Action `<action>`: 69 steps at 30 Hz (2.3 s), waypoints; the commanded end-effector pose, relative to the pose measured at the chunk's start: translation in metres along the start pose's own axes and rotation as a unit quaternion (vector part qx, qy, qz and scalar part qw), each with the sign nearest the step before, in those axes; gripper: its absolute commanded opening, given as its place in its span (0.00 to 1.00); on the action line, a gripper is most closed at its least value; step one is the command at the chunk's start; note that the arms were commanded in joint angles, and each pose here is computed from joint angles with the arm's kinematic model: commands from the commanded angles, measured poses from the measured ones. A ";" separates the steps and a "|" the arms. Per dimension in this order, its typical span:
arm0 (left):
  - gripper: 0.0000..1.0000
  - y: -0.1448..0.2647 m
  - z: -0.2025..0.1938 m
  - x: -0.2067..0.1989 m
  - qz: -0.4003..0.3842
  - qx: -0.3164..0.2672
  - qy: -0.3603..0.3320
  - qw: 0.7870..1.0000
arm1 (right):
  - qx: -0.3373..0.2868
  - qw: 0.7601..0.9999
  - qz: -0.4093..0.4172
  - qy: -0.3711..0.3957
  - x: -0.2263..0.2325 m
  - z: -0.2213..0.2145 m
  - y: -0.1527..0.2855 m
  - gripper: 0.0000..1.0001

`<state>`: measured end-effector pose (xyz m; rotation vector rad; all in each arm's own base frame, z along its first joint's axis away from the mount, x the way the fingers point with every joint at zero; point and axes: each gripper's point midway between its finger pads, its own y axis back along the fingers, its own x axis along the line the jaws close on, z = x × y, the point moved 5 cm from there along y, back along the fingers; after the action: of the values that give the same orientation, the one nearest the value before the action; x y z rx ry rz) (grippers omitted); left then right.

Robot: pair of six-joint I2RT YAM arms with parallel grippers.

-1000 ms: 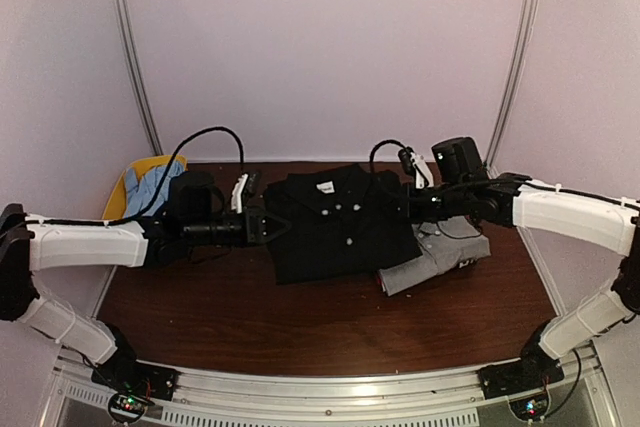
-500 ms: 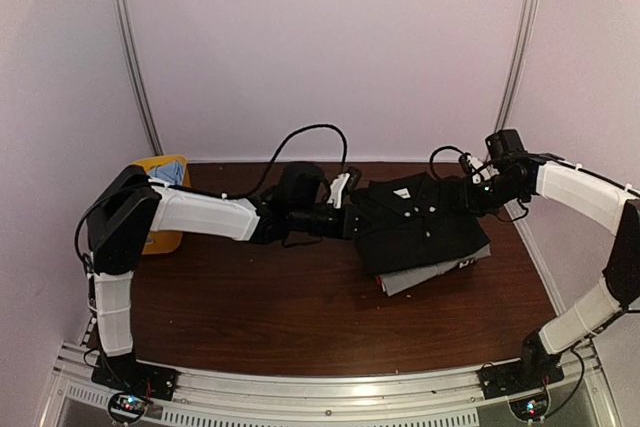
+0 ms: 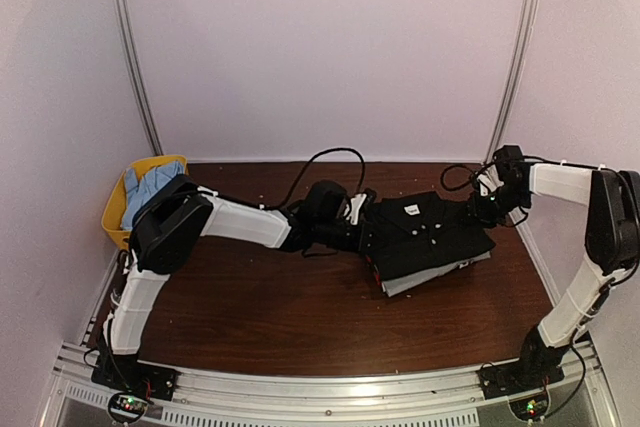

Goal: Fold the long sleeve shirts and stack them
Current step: Place the square-folded shirt at the center of the board, then reset both arms

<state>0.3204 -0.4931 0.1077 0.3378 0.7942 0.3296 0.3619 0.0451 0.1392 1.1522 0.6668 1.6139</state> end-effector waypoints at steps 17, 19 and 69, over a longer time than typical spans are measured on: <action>0.70 0.072 0.032 -0.023 0.052 -0.066 -0.051 0.995 | -0.192 0.976 -0.107 0.000 -0.006 0.029 0.109 0.71; 0.72 0.090 0.039 -0.023 0.073 -0.081 -0.058 0.992 | -0.206 0.975 -0.090 0.002 0.003 0.022 0.120 0.74; 0.98 0.441 0.033 -0.039 0.445 -0.296 -0.144 0.833 | -0.413 0.907 -0.023 0.077 0.056 -0.014 0.214 1.00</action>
<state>0.2468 -0.1178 0.3333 0.1612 0.1699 1.3474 0.2577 0.0267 0.3380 0.4039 0.0464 1.7081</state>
